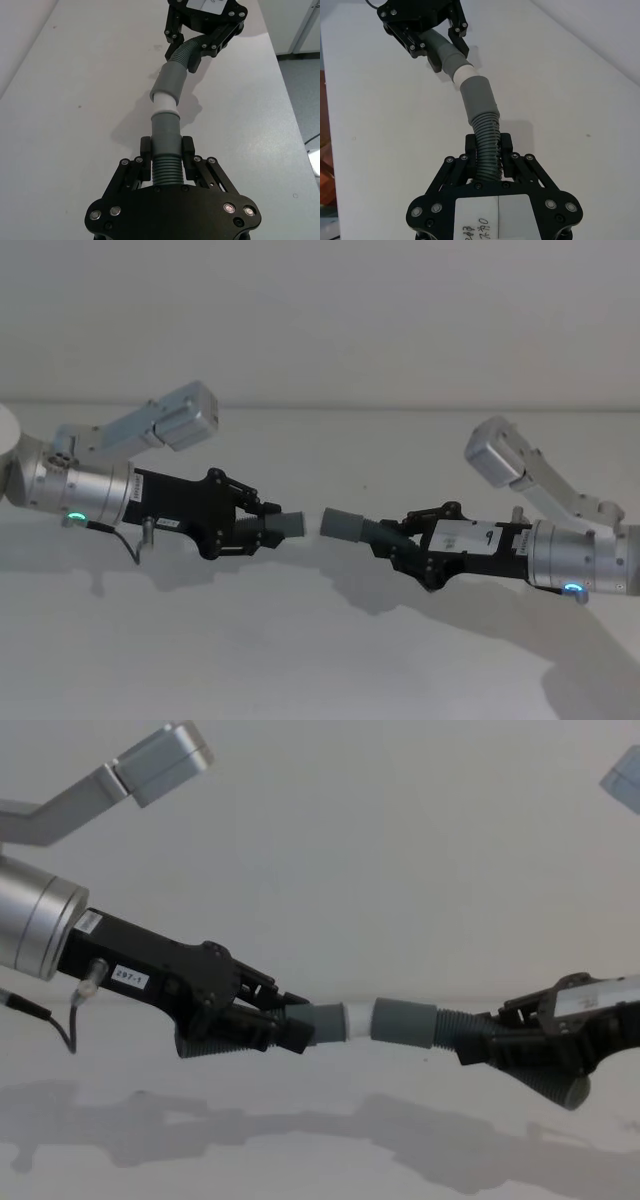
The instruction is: Use both hands to pick up one end of the pipe from the table, align the ends, and insert them.
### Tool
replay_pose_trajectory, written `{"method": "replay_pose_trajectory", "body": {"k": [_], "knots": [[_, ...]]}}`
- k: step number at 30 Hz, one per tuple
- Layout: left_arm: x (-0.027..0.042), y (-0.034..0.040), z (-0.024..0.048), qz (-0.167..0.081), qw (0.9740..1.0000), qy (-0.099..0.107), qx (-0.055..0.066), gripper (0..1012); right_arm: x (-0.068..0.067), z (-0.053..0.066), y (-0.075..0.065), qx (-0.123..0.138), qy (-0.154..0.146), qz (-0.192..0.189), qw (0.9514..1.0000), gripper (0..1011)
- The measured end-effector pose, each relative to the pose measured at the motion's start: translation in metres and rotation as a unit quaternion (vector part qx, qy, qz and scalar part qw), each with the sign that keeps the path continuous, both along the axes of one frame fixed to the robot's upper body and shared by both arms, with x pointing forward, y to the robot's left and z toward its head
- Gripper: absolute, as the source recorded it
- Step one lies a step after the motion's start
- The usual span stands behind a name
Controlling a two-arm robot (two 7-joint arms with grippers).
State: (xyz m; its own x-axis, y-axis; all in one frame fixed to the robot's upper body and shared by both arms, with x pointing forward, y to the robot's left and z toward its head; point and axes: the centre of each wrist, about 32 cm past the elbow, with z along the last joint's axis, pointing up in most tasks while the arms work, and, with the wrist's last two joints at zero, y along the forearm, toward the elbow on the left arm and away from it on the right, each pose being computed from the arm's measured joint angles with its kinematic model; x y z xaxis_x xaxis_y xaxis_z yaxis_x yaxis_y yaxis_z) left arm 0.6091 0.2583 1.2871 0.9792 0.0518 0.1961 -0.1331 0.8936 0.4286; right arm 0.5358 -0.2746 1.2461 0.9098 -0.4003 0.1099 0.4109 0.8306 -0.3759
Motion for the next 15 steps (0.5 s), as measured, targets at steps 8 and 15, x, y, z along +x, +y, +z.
{"method": "replay_pose_trajectory", "body": {"k": [8,15], "knots": [[-0.0015,0.0034,-0.0004,0.005,1.0,0.001,0.0,351,-0.0008,0.0015,0.0052,-0.001,0.001,0.0,1.0,274],[-0.0023,0.0053,-0.0004,0.008,1.0,0.002,0.0,351,-0.0014,0.0022,0.0081,-0.002,0.002,0.0,1.0,274]]}}
